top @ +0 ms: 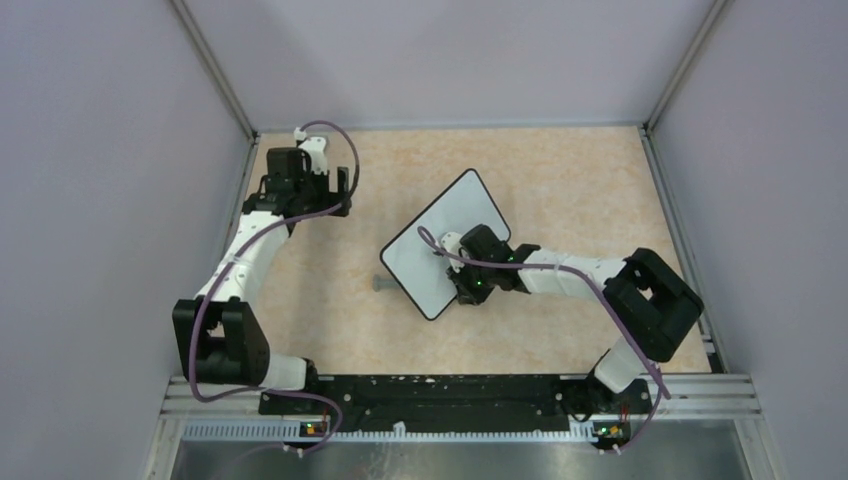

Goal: Write a sentence on the whiteboard
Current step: Move the whiteboard to the center of the board.

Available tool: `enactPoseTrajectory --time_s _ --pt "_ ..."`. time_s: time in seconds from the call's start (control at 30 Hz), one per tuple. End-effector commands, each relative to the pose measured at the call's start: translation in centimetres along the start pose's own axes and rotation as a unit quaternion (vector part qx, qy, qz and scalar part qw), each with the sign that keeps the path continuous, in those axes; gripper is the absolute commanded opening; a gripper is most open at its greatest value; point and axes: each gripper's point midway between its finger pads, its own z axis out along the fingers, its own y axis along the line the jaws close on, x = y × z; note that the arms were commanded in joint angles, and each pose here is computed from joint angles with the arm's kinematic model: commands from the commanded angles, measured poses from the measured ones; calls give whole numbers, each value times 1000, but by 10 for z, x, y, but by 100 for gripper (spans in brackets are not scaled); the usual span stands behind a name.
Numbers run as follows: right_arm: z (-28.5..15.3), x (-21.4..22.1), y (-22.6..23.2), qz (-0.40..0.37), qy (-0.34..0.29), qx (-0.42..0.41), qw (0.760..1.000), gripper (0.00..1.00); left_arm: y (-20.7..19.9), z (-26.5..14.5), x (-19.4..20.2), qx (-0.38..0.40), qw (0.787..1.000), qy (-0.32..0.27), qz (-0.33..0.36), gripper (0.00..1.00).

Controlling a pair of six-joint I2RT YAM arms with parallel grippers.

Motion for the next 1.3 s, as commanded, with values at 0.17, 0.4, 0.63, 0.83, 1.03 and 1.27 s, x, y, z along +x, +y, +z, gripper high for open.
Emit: enactPoseTrajectory --time_s 0.17,0.4,0.63,0.83,1.03,1.27 --pt "-10 2 56 -42 -4 -98 994 68 1 1 -9 28 999 -3 -25 99" --pt "-46 -21 41 -93 -40 -67 993 70 -8 0 -8 53 998 -2 -25 99" --pt "-79 -22 -52 -33 -56 56 996 63 -10 -5 -10 55 998 -14 -22 99" --pt "-77 -15 -117 5 -27 148 989 58 -9 -6 -12 53 998 -18 -22 99" --pt "-62 -21 -129 4 -15 157 988 57 -8 -8 -13 49 998 -20 -21 99" --pt "-50 -30 -131 1 -17 142 990 47 -6 -9 -11 43 999 -20 -21 99"
